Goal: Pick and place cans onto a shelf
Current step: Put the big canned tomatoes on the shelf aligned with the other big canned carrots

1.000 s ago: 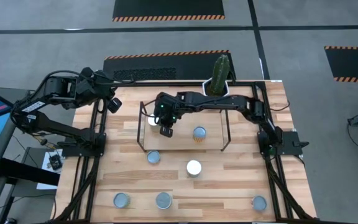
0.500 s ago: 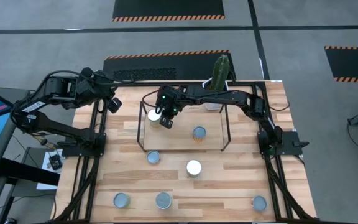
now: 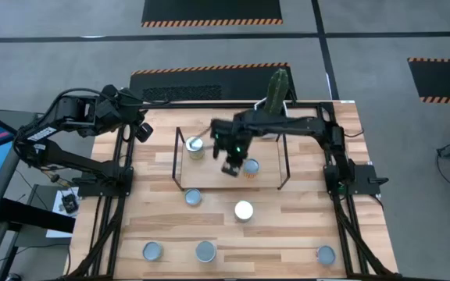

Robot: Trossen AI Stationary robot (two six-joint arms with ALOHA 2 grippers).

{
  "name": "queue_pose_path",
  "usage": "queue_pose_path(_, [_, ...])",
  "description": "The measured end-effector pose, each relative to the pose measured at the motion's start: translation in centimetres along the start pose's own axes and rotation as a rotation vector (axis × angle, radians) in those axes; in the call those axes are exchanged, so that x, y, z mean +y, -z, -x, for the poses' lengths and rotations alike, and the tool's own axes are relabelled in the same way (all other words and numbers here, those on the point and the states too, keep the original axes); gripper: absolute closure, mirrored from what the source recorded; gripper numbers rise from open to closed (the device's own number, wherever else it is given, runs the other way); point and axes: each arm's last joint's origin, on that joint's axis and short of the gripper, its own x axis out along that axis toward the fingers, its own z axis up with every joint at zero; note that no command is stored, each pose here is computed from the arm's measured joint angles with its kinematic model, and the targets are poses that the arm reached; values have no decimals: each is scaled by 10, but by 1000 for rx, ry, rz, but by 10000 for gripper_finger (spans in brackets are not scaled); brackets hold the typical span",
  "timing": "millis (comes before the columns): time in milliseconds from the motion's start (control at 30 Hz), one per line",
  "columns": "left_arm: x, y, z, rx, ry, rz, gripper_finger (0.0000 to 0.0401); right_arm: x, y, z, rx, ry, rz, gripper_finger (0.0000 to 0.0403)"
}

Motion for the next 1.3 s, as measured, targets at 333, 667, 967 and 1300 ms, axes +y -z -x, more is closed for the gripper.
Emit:
queue_pose_path(333, [-1,0,0,8,23,-51,314,79,40,-33,80,168,186,351])
queue_pose_path(667, [-1,0,0,7,24,-119,314,92,51,-67,146,212,77,275])
queue_pose_path(967, [-1,0,0,7,23,-127,314,95,63,-77,197,243,48,222])
queue_pose_path(1300, [-1,0,0,7,26,-122,314,81,72,-99,265,212,11,231])
